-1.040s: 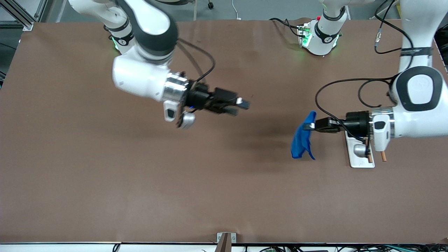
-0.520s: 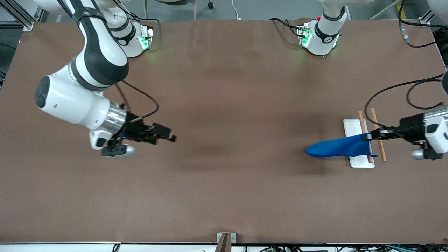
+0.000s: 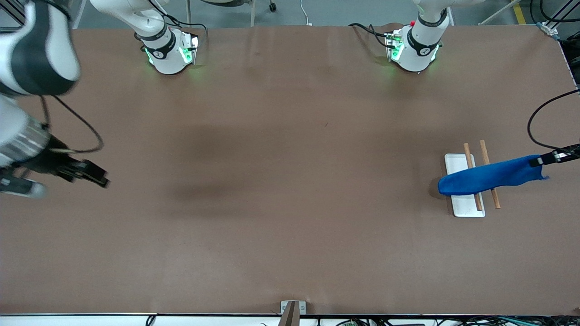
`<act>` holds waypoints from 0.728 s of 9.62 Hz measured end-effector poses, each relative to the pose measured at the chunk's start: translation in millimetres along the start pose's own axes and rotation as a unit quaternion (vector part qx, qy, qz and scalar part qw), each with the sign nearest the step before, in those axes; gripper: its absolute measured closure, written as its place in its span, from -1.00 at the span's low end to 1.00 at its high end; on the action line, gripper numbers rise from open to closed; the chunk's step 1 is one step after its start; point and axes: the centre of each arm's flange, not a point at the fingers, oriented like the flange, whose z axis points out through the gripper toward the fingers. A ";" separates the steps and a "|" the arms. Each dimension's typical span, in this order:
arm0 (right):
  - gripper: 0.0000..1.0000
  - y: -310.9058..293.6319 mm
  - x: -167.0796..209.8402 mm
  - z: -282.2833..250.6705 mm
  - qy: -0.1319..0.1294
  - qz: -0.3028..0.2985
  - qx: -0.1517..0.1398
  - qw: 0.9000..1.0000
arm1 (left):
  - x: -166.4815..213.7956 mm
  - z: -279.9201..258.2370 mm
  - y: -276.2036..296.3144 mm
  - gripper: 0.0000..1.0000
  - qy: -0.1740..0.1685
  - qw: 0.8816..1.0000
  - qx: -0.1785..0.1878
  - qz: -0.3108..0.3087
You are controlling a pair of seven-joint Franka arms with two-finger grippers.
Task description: Right arm passes towel to left arm to hang
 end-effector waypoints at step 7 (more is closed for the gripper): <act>-1.00 73.8 -71.7 -111.0 -0.045 0.000 -0.039 0.998 | 2.2 52.9 -81.2 0.73 -0.036 0.997 0.008 -0.074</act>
